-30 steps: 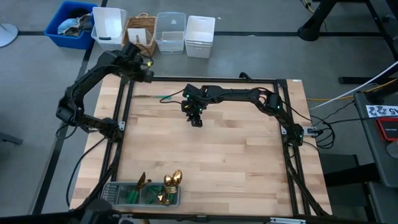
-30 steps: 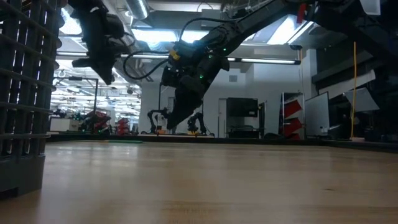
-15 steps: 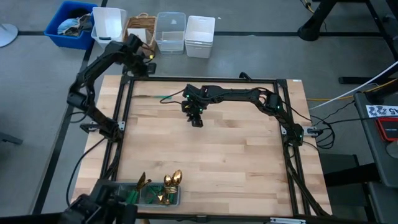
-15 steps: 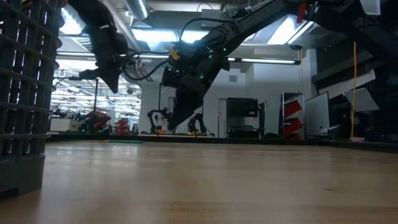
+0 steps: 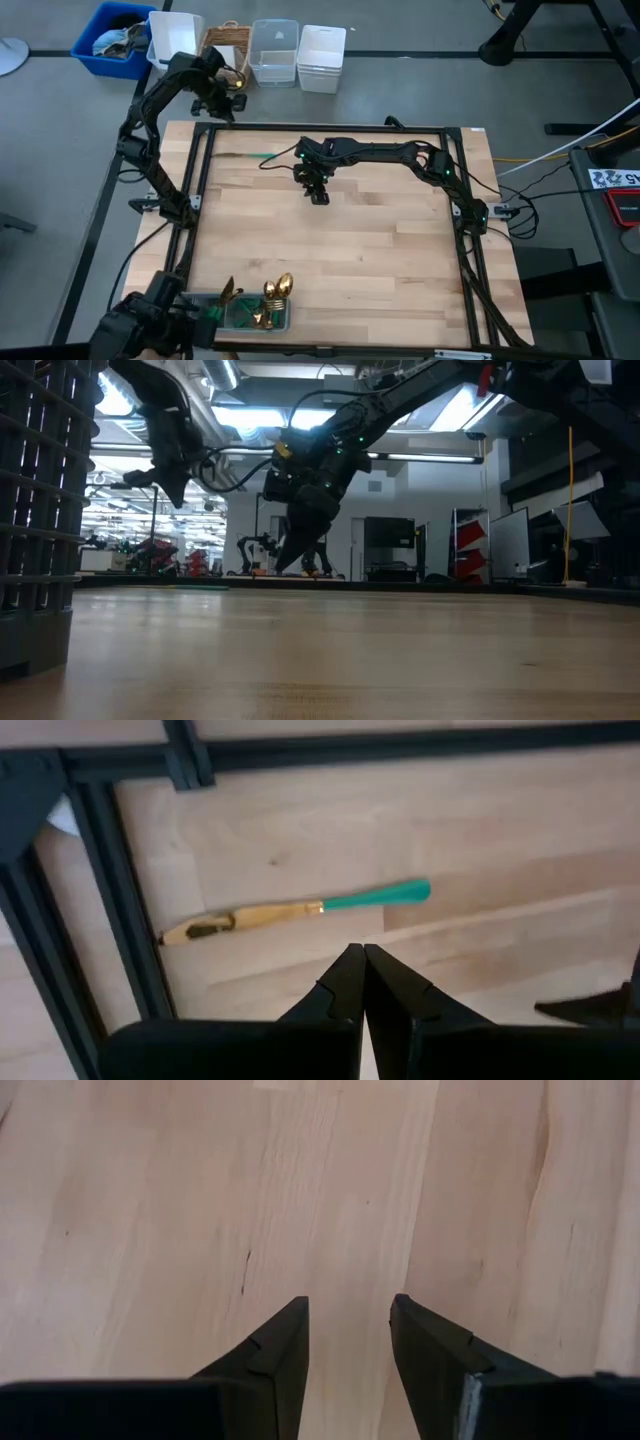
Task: Sort silverware
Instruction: Move the cutlery rack to the center of the table
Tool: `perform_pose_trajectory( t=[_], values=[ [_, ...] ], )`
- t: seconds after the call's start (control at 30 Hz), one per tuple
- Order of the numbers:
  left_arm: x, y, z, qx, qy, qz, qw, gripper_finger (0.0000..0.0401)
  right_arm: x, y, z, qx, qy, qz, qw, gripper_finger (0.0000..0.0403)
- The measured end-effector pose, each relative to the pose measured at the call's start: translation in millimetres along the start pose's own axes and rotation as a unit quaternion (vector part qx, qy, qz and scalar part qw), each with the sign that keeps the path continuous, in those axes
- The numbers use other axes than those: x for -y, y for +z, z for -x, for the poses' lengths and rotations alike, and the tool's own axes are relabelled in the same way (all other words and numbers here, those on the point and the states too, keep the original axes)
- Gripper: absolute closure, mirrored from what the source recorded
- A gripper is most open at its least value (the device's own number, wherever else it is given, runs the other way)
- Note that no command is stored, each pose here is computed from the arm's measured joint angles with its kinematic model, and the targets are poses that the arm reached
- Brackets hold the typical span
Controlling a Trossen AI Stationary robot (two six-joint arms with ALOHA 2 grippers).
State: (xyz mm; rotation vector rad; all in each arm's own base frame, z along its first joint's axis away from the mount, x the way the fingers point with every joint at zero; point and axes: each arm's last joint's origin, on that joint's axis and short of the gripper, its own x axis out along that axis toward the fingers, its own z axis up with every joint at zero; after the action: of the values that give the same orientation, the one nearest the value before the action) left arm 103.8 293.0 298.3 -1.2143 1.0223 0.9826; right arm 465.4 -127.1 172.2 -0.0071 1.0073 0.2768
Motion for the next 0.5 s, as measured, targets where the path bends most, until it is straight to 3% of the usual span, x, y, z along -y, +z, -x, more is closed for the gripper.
perform_pose_trajectory(
  t=[0.3,0.5],
  values=[
    [0.9,8.0,-9.9,-0.099,0.013,0.011,0.995,0.04,-1.1,-8.8,0.5,-0.057,-0.024,0.005,0.998,0.026],
    [1.9,10.0,-9.7,-0.117,0.011,0.009,0.993,0.04,4.2,4.6,5.1,-0.021,-0.065,0.088,0.994,0.026]
  ],
)
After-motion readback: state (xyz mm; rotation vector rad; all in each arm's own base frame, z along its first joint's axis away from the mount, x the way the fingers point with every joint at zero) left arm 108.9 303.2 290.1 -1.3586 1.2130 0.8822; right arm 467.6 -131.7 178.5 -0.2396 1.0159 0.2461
